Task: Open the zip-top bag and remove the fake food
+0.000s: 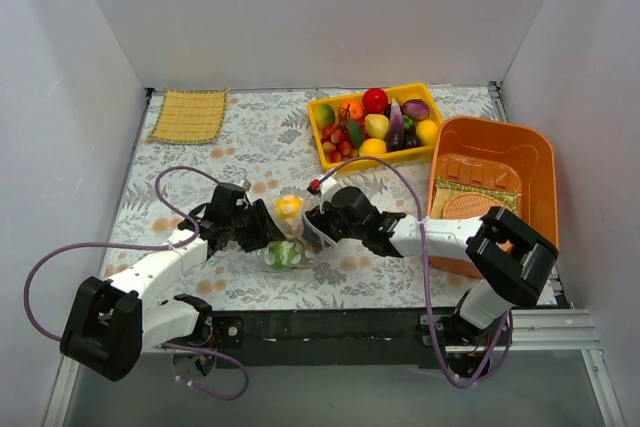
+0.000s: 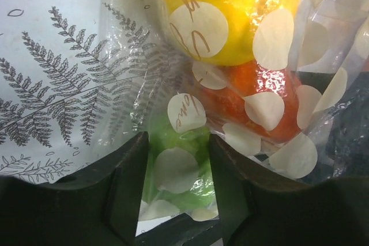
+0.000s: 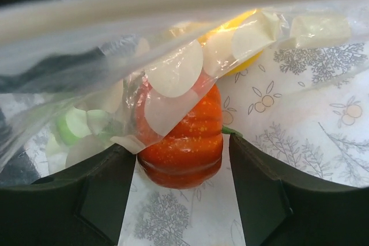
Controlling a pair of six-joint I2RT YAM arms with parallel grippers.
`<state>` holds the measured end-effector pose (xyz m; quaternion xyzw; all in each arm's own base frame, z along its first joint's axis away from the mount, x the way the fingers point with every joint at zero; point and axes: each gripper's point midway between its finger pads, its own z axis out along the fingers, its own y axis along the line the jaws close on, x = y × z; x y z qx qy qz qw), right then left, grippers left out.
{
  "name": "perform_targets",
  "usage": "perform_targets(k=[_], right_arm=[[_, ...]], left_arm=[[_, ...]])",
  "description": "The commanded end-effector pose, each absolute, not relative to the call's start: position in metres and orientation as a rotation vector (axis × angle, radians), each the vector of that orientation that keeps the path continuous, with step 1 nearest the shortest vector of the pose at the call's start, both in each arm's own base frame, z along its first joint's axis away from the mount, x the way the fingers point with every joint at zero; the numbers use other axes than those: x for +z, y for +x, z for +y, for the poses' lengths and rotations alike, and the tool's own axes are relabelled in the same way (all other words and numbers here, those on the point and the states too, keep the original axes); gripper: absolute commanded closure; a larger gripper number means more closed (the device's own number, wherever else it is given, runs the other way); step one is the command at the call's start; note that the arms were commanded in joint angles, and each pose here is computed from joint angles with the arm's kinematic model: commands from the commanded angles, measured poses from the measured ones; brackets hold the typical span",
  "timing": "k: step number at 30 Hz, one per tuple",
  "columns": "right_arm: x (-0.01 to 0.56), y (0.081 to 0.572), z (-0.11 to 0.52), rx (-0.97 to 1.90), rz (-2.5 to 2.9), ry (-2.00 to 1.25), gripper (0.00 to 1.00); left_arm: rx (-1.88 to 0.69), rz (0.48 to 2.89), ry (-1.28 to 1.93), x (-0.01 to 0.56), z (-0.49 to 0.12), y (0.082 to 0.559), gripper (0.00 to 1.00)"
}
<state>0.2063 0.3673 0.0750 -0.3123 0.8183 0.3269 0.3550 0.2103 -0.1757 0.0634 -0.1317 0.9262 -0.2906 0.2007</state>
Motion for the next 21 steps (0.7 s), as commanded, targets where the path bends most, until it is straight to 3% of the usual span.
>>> perform_targets(k=[1, 4, 5, 7, 12, 14, 18, 21], right_arm=[[0.08, 0.205, 0.373, 0.891, 2.062, -0.835, 0.26], [0.077, 0.203, 0.374, 0.902, 2.062, -0.854, 0.25], [0.077, 0.201, 0.374, 0.909, 2.06, -0.863, 0.25], [0.075, 0.197, 0.373, 0.922, 2.06, -0.88, 0.25], [0.071, 0.194, 0.371, 0.926, 2.054, -0.908, 0.26], [0.068, 0.196, 0.369, 0.906, 2.068, -0.904, 0.31], [0.07, 0.204, 0.364, 0.874, 2.076, -0.851, 0.6], [0.079, 0.212, 0.362, 0.867, 2.063, -0.796, 0.69]], left_arm=[[-0.849, 2.624, -0.308, 0.069, -0.186, 0.21, 0.65], [-0.827, 2.633, -0.319, 0.067, -0.185, 0.213, 0.81], [-0.789, 2.619, -0.337, 0.067, -0.182, 0.218, 0.9], [-0.76, 2.609, -0.376, 0.067, -0.178, 0.222, 0.99], [-0.637, 2.56, -0.483, 0.064, -0.163, 0.235, 1.0], [-0.604, 2.539, -0.52, 0.064, -0.157, 0.237, 1.0], [-0.477, 2.476, -0.611, 0.063, -0.138, 0.245, 1.0], [-0.436, 2.452, -0.648, 0.062, -0.131, 0.249, 1.0]])
